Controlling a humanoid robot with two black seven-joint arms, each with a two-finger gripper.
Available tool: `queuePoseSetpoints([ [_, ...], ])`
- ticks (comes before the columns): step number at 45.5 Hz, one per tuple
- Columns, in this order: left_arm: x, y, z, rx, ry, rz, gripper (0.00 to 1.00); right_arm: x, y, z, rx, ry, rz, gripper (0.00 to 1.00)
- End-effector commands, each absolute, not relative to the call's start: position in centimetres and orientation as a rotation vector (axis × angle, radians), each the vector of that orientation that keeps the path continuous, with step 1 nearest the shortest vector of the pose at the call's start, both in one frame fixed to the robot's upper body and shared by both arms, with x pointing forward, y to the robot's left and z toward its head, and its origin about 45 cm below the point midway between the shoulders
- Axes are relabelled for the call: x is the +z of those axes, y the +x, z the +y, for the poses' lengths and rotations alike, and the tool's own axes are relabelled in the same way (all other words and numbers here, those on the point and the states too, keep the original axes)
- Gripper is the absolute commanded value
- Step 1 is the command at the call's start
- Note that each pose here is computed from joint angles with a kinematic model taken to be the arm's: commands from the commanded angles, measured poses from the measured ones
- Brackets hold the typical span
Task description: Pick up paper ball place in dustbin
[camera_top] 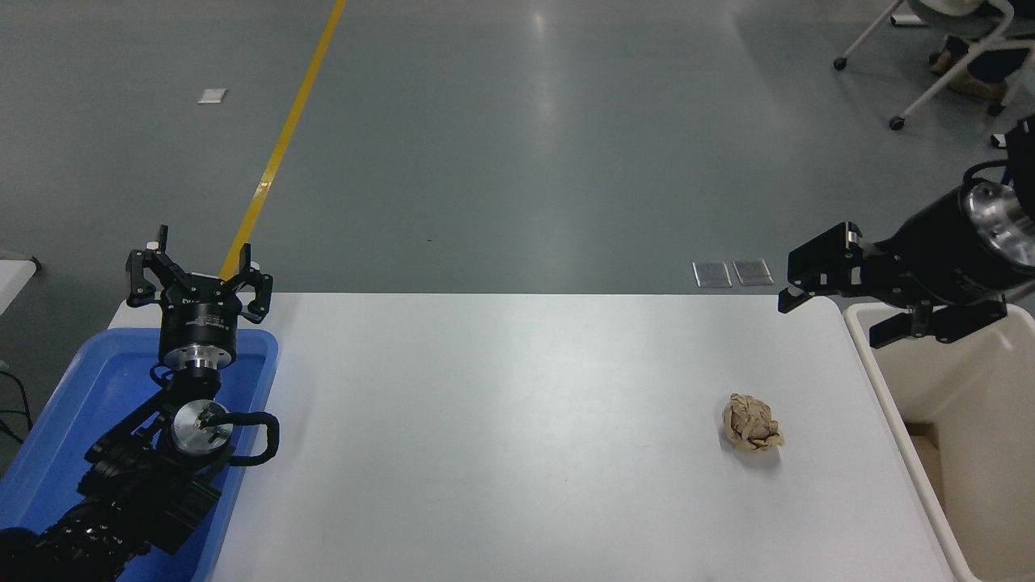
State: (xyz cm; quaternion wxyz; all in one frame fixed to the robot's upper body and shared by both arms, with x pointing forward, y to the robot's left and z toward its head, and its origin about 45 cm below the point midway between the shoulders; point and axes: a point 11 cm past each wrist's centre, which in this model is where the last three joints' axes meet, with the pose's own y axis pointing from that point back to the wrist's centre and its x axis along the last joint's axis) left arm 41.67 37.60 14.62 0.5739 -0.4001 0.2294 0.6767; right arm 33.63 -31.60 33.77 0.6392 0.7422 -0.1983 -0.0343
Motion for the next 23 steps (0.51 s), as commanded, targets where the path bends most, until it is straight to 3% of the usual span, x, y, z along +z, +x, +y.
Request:
queuePoseSetpoints([
  [1, 14.62, 41.67, 37.61, 1.586, -0.937, 0.537, 0.99, 27.3, 34.0, -32.9, -0.096, 1.59, -0.498, 1.0],
  [23, 14.61, 41.67, 37.58, 1.585, -0.935, 0.537, 0.99, 14.9, 33.5, -32.0, -0.079, 1.614, -0.502, 1.0],
])
